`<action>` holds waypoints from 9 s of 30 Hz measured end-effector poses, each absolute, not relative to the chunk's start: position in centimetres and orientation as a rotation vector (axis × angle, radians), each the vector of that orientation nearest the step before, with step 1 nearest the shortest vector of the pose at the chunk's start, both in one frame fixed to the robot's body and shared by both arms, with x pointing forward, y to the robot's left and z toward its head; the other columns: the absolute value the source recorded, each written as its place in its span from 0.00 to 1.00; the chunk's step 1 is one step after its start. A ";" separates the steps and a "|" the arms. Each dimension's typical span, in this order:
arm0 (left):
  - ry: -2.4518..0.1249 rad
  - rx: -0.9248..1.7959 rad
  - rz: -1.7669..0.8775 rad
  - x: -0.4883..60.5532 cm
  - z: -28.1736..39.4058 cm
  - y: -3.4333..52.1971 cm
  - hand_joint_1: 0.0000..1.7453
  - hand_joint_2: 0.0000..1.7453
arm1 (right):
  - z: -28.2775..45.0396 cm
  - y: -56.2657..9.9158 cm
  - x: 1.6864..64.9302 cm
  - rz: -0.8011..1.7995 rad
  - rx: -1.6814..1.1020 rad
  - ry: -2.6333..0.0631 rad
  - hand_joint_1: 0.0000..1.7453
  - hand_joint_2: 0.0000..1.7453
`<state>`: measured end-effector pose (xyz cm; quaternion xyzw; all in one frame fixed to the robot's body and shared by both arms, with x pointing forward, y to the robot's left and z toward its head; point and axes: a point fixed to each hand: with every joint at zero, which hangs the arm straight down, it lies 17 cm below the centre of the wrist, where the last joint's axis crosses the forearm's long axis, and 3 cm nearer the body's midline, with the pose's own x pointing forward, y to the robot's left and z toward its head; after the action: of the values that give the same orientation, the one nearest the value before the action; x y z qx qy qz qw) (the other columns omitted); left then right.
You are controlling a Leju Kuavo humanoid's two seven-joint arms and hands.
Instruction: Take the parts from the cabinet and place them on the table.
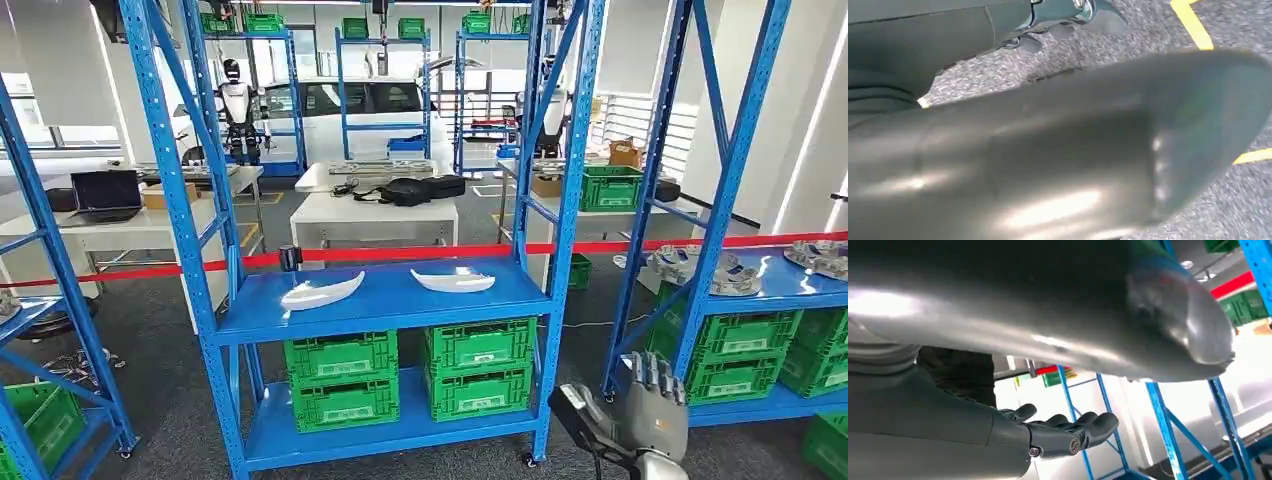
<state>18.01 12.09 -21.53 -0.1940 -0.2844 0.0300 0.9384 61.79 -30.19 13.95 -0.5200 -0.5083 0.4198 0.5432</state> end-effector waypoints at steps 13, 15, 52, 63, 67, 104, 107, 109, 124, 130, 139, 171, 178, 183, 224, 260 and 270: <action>-0.591 -0.399 0.048 18.8 -21.3 11.9 0.00 0.00 | 16.0 -25.9 62.6 1.145 -1.300 -1.250 0.00 0.00; -0.591 -0.399 0.047 18.8 -21.3 11.9 0.00 0.00 | 16.2 -24.8 62.6 1.169 -1.291 -1.279 0.00 0.00; -0.592 -0.413 0.046 18.8 -21.0 11.2 0.00 0.00 | 6.1 -17.3 56.3 1.229 -1.013 -1.316 0.00 0.00; -0.596 -0.408 0.053 18.9 -21.0 11.3 0.00 0.00 | 2.2 -15.3 53.3 1.264 -0.916 -1.284 0.00 0.00; -0.604 -0.407 0.055 19.0 -21.0 11.4 0.00 0.00 | 2.1 -14.6 53.0 1.265 -0.903 -1.292 0.00 0.00; -0.609 -0.408 0.073 18.7 -21.0 11.3 0.00 0.00 | 0.6 -13.7 51.7 1.288 -0.872 -1.277 0.00 0.00; -0.605 -0.407 0.078 18.5 -21.1 11.3 0.00 0.00 | -0.3 -13.9 51.1 1.293 -0.865 -1.260 0.00 0.00; -0.605 -0.408 0.079 18.5 -21.0 11.3 0.00 0.00 | -0.3 -14.0 51.1 1.293 -0.865 -1.261 0.00 0.00; -0.607 -0.413 0.107 19.4 -20.8 11.4 0.00 0.00 | 0.0 -14.0 51.4 1.296 -0.867 -1.262 0.00 0.00; -0.613 -0.417 0.120 19.5 -20.7 11.4 0.00 0.00 | 0.0 -14.0 51.4 1.303 -0.870 -1.263 0.00 0.00; -0.613 -0.416 0.127 19.6 -20.7 11.5 0.00 0.00 | 0.0 -13.9 51.4 1.304 -0.870 -1.263 0.00 0.00; -0.637 -0.425 0.158 20.0 -20.4 11.7 0.00 0.00 | 5.5 -5.2 52.5 1.577 -0.894 -1.456 0.00 0.00; -0.644 -0.429 0.154 20.7 -20.1 11.6 0.00 0.00 | 6.6 -3.3 52.3 1.605 -0.896 -1.497 0.00 0.00; -0.634 -0.432 0.155 20.1 -20.3 11.5 0.00 0.00 | 6.1 -2.6 51.7 1.612 -0.868 -1.499 0.00 0.00; -0.633 -0.432 0.190 20.6 -20.2 11.7 0.00 0.00 | 5.4 -1.6 50.7 1.638 -0.828 -1.514 0.00 0.00; -0.631 -0.438 0.198 20.0 -20.3 11.4 0.00 0.00 | 3.5 -1.7 49.3 1.622 -0.766 -1.490 0.00 0.00; -0.627 -0.435 0.196 20.0 -20.3 11.4 0.00 0.00 | 2.7 -1.7 48.7 1.622 -0.748 -1.476 0.00 1.00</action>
<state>20.01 11.43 -20.32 -0.2119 -0.3056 0.0956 0.9233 48.69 -1.73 2.65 -0.2959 -0.5835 0.6413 0.4008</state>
